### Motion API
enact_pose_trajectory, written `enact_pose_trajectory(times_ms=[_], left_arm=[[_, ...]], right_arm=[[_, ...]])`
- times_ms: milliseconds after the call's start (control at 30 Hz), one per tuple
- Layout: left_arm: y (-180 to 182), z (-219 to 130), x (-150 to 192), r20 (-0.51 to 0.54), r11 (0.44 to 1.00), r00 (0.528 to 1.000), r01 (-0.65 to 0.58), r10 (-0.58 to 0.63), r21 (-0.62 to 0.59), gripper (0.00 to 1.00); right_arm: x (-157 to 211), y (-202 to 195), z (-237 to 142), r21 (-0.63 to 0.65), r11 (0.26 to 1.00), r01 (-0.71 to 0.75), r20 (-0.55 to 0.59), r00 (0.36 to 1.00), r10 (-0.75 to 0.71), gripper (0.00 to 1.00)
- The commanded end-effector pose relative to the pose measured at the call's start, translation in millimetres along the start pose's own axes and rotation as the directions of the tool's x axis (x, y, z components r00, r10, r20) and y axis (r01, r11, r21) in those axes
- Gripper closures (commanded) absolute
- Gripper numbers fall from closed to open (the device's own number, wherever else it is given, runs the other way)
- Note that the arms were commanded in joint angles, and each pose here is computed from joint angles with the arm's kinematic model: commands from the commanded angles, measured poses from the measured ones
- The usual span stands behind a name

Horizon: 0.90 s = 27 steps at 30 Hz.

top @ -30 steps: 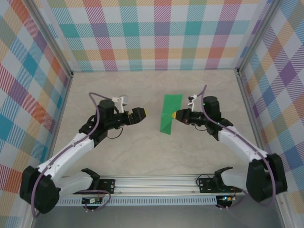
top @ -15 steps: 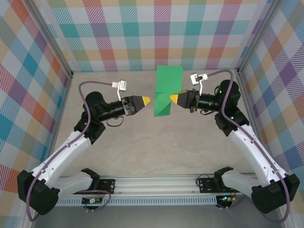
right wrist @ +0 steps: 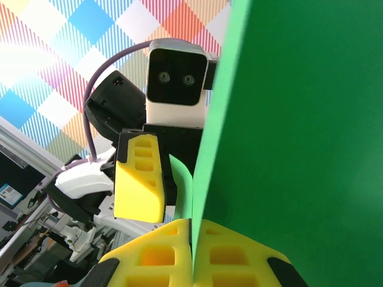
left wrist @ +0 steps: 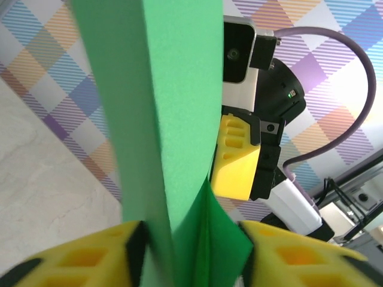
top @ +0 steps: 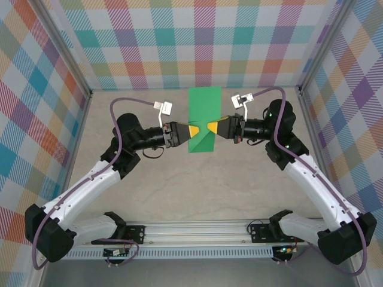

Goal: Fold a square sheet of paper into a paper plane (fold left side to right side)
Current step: Turn over the paper at the center of the table.

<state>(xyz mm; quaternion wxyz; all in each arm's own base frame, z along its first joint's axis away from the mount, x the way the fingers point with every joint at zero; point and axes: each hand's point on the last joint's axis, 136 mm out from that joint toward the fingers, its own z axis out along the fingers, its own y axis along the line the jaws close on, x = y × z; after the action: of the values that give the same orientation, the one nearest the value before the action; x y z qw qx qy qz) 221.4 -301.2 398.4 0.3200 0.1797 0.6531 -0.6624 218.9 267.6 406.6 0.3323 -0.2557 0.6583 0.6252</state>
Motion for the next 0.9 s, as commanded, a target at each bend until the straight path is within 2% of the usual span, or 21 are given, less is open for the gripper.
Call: enact_pose_trajectory(times_ms=[0,200,333,433,500,533,600,700,767,800,867], left_arm=[[-17,1,-5,0.005,0.998,0.999,-0.051,0.051,0.040,0.67],[-11,-1,-2,0.004,0.999,0.999,-0.043,0.043,0.004,0.89],[1,-5,3,-0.005,0.997,0.999,-0.039,0.039,-0.065,0.92],[25,-12,12,-0.033,0.979,0.999,-0.048,0.042,-0.198,0.93],[53,-24,24,-0.076,0.931,0.996,-0.061,0.036,-0.359,0.95],[67,-33,32,-0.104,0.895,0.994,-0.067,0.024,-0.442,0.97],[98,-56,50,-0.165,0.781,0.986,-0.088,-0.020,-0.618,1.00],[127,-87,70,-0.243,0.590,0.968,-0.156,-0.070,-0.792,1.00],[135,-106,77,-0.308,0.428,0.949,-0.250,-0.070,-0.868,1.00],[137,-114,79,-0.347,0.345,0.935,-0.303,-0.071,-0.888,1.00],[139,-132,76,-0.411,0.133,0.907,-0.398,-0.089,-0.908,1.00]], right_arm=[[-6,20,-4,-0.030,0.998,0.054,0.017,0.998,-0.054,0.98],[0,17,-10,0.018,0.999,0.045,0.018,0.999,-0.046,0.82],[10,4,-15,0.108,0.994,0.021,0.006,1.000,-0.022,0.64],[22,-20,-28,0.273,0.962,-0.005,0.000,1.000,0.005,0.45],[33,-49,-48,0.475,0.880,-0.021,-0.003,1.000,0.025,0.34],[37,-68,-62,0.586,0.809,-0.032,0.003,0.999,0.037,0.30],[59,-110,-107,0.823,0.564,-0.061,-0.001,0.994,0.109,0.28],[98,-151,-170,0.981,0.194,-0.028,-0.014,0.977,0.213,0.23],[125,-169,-196,0.999,0.042,0.024,-0.035,0.961,0.273,0.15],[136,-175,-203,0.999,-0.001,0.041,-0.038,0.953,0.299,0.11],[158,-186,-216,0.995,-0.073,0.067,-0.037,0.938,0.345,0.06]])
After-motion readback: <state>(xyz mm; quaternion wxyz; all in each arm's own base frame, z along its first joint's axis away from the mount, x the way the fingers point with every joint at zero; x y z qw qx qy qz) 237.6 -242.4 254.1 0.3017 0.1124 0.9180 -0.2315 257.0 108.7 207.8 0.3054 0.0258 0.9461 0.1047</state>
